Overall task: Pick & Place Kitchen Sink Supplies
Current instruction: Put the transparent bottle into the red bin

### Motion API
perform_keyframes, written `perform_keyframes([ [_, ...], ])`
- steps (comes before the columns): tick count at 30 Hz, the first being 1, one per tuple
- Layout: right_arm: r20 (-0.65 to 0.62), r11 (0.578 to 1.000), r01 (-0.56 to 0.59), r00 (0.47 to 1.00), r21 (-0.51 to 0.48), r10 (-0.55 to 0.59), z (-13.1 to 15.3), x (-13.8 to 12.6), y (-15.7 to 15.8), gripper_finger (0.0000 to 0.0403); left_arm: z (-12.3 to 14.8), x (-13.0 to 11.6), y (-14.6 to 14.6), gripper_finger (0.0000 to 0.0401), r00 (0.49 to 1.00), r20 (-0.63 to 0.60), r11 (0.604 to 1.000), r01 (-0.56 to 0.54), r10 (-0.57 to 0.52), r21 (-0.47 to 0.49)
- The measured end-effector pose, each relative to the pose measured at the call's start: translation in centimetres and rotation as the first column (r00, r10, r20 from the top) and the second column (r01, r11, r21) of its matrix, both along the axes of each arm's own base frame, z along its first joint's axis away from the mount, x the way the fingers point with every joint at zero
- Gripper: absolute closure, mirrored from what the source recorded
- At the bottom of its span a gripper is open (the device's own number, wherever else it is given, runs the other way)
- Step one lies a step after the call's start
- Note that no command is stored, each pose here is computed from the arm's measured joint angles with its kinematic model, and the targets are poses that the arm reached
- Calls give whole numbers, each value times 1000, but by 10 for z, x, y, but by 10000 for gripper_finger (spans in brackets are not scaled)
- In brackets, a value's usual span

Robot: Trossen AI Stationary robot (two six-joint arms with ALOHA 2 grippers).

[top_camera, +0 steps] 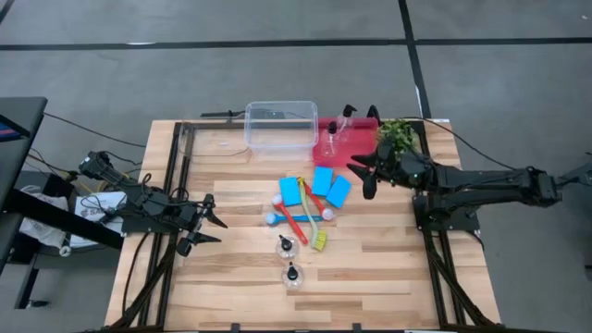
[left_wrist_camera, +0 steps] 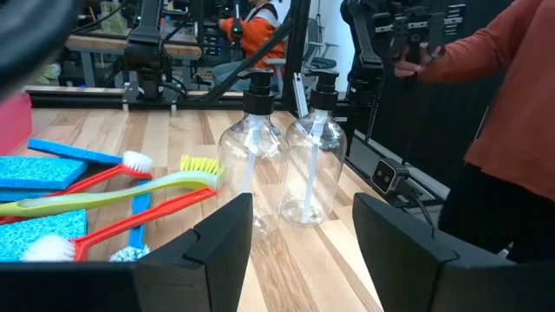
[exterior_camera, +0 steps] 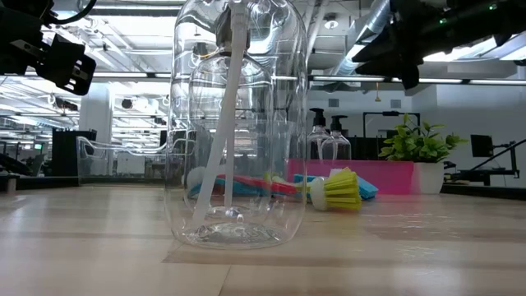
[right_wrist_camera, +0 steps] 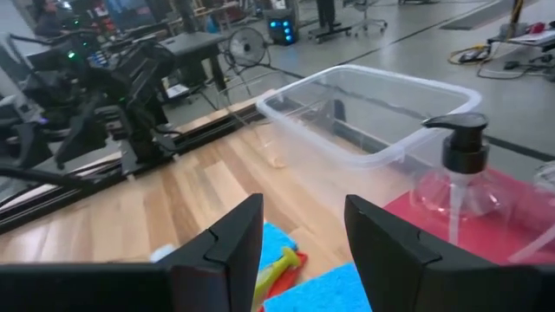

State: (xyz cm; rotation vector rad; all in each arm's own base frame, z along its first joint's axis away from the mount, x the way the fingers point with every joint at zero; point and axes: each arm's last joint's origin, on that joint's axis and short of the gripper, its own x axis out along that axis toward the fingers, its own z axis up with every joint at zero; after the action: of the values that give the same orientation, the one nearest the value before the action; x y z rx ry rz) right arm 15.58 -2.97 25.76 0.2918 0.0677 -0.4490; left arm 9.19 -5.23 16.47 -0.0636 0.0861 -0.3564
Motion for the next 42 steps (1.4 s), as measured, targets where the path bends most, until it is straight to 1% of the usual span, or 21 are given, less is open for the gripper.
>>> perform_keyframes([
  [9, -4, 995, -102, 995, 3, 102, 0, 2, 11, 250, 0, 0, 0, 199, 1000, 0, 1000, 0, 0, 0],
  [18, 12, 961, -276, 961, -20, 276, 2, 3, 32, 252, 0, 0, 0, 199, 1000, 0, 1000, 0, 0, 0],
  [23, 17, 912, -410, 912, -21, 411, 3, 0, 54, 259, 0, 0, 0, 199, 1000, 0, 1000, 0, 0, 0],
  [28, 9, 845, -535, 845, -23, 535, 2, -5, 76, 266, 0, 0, 0, 199, 1000, 0, 1000, 0, 0, 0],
  [31, -18, 801, -598, 801, -37, 598, 0, -9, 87, 269, 0, 0, 0, 199, 1000, 0, 1000, 0, 0, 0],
  [34, -40, 766, -641, 767, -34, 640, -2, -12, 95, 270, 0, 0, 0, 199, 1000, 0, 1000, 0, 0, 0],
  [37, -45, 744, -668, 744, -34, 666, -2, -15, 100, 270, 0, 0, 0, 199, 1000, 0, 1000, 0, 0, 0],
  [42, -105, 703, -697, 716, -139, 690, -3, -16, 103, 269, 0, 0, 0, 199, 1000, 0, 1000, 0, 0, 0],
])
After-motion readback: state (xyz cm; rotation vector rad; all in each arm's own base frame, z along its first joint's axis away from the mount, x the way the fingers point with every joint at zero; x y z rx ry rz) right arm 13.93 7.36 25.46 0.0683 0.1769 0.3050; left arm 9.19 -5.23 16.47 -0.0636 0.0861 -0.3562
